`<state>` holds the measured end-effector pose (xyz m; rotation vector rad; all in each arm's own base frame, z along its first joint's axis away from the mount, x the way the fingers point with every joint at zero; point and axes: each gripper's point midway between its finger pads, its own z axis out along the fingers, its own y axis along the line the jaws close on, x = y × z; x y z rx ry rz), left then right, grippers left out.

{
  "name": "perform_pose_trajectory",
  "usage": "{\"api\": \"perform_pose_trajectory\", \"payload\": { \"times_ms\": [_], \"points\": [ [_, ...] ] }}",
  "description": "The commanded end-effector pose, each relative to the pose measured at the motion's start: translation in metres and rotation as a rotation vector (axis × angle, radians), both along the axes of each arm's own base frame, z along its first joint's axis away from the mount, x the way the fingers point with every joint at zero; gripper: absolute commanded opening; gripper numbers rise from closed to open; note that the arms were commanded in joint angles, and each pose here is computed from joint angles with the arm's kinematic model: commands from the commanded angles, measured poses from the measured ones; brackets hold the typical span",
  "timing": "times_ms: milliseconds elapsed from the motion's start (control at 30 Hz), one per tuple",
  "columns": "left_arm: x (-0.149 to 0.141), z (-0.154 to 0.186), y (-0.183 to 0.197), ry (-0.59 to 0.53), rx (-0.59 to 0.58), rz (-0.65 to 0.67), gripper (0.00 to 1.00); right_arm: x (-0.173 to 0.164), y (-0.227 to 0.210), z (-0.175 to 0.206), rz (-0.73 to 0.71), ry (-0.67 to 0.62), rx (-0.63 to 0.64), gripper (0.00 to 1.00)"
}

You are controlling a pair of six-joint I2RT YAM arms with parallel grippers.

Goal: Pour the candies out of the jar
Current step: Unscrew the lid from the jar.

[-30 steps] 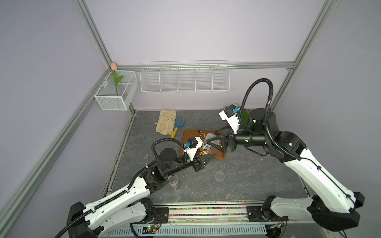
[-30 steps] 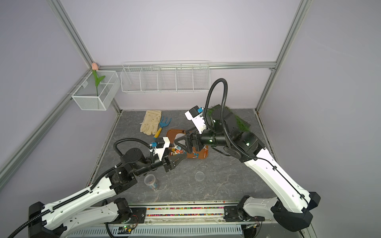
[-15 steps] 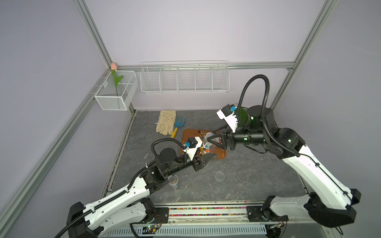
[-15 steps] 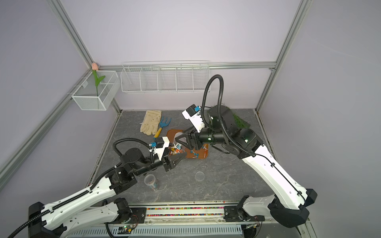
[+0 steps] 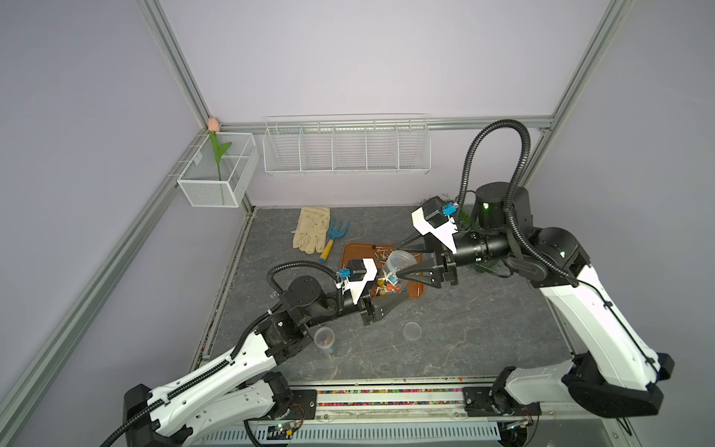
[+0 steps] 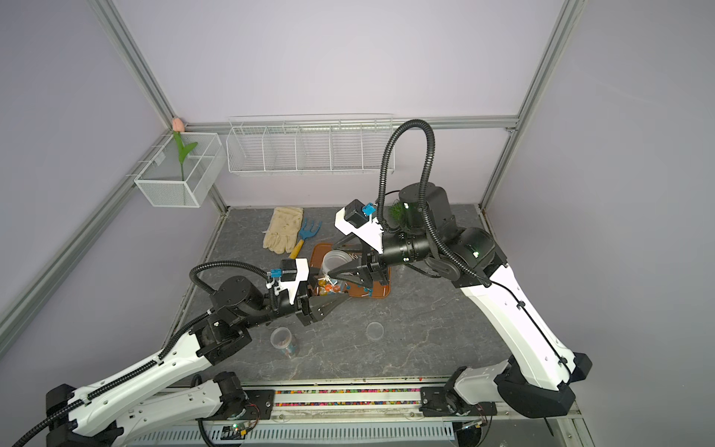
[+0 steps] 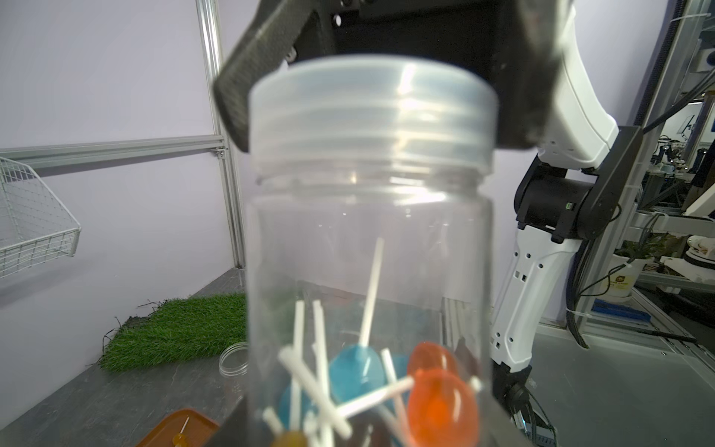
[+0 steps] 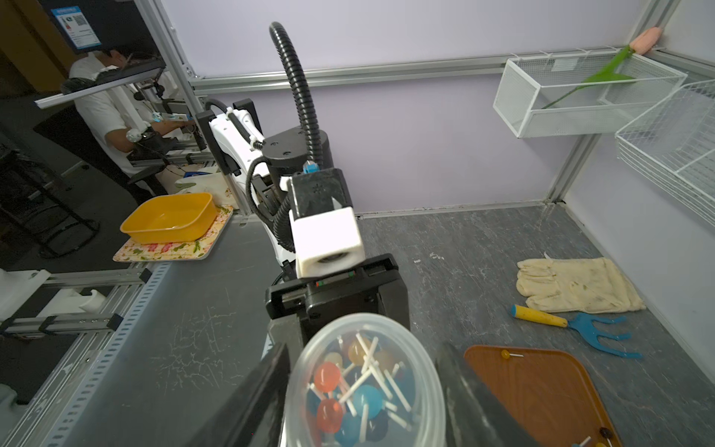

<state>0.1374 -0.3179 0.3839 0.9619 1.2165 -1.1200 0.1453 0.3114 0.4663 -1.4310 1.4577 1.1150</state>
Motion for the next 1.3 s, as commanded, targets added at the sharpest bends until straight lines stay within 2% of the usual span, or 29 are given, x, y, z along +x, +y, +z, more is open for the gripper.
{"api": "perform_pose_trajectory", "payload": {
  "times_ms": [0,33,133,267,500,767,1267],
  "points": [
    [0.008,-0.01,-0.004,0.037,0.035,0.024,0.38,-0.007,0.003,0.007,0.027,-0.009,0.023,0.9],
    [0.008,-0.01,-0.004,0.035,0.035,0.026,0.38,-0.003,0.001,0.01,-0.005,-0.017,0.027,0.98],
    [0.009,-0.014,-0.003,0.04,0.04,0.033,0.38,-0.002,-0.008,0.024,-0.072,-0.045,0.064,0.89],
    [0.013,-0.018,-0.001,0.04,0.04,0.064,0.38,0.015,-0.022,0.032,-0.245,-0.031,0.075,0.89],
    [0.022,-0.019,0.006,0.031,0.033,0.129,0.38,0.035,-0.032,0.007,-0.435,0.14,0.06,0.89],
    [0.028,-0.024,0.007,0.025,0.042,0.165,0.38,0.035,-0.027,-0.016,-0.45,0.256,0.045,0.89],
    [0.033,-0.035,0.005,0.046,0.066,0.182,0.39,0.049,-0.003,-0.04,-0.435,0.354,-0.011,0.99]
  ]
}}
